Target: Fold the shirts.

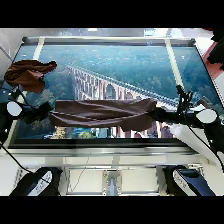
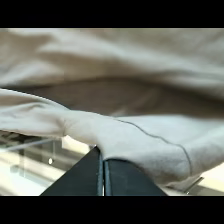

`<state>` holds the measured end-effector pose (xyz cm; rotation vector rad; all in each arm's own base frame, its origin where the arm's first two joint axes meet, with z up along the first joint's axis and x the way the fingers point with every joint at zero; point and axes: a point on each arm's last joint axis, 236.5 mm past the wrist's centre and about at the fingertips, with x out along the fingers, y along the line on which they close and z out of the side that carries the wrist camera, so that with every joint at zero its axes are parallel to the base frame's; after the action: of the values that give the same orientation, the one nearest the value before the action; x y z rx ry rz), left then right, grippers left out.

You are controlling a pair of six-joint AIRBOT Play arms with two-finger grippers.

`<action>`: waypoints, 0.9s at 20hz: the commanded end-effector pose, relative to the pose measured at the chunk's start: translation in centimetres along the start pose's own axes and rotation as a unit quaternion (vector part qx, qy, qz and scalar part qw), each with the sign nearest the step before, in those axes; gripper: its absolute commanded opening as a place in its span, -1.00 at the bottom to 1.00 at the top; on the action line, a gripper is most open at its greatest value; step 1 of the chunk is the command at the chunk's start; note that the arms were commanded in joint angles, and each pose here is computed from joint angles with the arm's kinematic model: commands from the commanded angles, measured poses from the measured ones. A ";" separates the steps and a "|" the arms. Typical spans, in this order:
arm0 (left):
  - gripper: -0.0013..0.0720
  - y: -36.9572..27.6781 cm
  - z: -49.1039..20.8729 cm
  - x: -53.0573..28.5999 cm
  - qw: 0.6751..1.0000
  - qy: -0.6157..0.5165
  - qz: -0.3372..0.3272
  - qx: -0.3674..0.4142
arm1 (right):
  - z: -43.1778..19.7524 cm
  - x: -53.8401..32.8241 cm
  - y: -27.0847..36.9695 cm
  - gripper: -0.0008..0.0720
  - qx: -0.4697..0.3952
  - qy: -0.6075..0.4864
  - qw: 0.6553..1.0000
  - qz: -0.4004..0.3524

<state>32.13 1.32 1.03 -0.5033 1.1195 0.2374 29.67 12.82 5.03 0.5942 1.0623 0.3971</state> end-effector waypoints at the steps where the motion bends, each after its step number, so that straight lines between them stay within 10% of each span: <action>1: -0.93 -1.1 3.4 2.3 1.000 -0.019 -0.007 0.014 | 3.3 1.3 -1.9 -0.91 -0.011 -0.014 0.999 -0.036; 18: -0.93 -1.5 7.2 11.1 0.997 0.032 0.034 0.067 | 8.2 13.9 -10.4 -0.91 0.008 0.000 0.992 -0.123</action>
<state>42.85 3.12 -5.57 -0.3626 1.2073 0.2171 42.74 10.35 -6.75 0.4784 1.1212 0.1856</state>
